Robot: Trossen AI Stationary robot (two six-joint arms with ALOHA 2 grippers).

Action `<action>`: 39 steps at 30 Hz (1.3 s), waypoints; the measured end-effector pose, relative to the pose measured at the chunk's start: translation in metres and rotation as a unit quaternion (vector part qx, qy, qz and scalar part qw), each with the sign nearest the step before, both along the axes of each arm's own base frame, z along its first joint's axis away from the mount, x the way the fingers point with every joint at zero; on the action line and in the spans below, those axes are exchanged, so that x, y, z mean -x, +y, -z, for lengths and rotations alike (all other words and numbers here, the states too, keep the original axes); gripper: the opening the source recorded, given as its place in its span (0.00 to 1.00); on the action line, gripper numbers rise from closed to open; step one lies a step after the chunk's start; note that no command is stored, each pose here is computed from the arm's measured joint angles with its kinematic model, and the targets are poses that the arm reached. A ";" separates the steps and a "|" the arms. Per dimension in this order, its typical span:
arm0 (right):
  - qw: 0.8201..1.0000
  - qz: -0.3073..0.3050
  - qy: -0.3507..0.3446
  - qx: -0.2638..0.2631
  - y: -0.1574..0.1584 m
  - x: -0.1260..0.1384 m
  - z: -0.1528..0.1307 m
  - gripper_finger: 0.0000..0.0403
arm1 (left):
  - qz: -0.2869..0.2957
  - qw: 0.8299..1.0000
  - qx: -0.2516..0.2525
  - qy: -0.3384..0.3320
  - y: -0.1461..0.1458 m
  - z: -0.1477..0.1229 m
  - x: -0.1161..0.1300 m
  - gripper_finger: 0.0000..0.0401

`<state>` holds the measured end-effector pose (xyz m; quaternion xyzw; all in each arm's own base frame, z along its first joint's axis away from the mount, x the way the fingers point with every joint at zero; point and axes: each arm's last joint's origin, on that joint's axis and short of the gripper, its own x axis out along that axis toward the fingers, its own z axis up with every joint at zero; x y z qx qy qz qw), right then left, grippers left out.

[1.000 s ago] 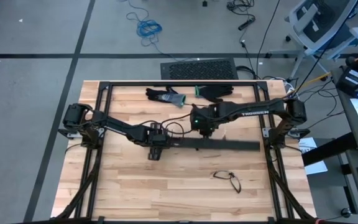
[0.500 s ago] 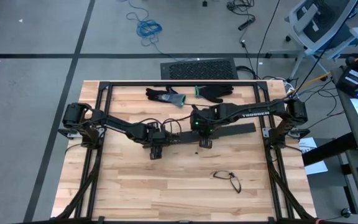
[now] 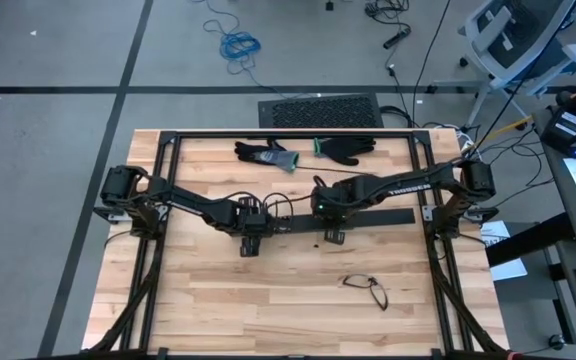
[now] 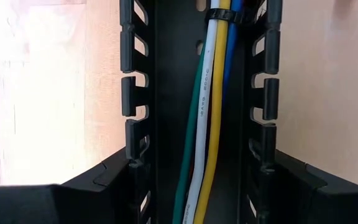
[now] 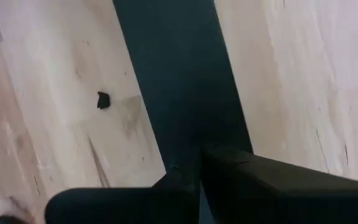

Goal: Ziptie cables
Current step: Close the black cable duct

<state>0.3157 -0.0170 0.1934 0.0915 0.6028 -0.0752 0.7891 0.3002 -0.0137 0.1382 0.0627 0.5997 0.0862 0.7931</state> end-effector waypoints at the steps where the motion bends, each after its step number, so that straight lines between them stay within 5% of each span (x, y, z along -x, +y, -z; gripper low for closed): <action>1: 1.000 0.000 -0.002 0.000 0.001 0.000 0.001 0.00 | 0.000 1.000 0.000 0.000 0.000 0.000 0.000 0.64; 19: 0.999 0.005 -0.047 0.004 -0.001 0.005 -0.028 0.00 | 0.000 1.000 -0.003 -0.001 0.000 0.000 0.000 0.64; 28: 0.998 0.017 -0.064 -0.001 -0.001 0.003 0.006 0.00 | 0.000 1.000 -0.003 -0.001 0.000 0.000 0.000 0.64; 39: 0.986 0.015 -0.161 -0.051 -0.001 -0.041 0.050 0.00 | -0.002 1.000 -0.003 -0.002 0.000 0.000 0.000 0.64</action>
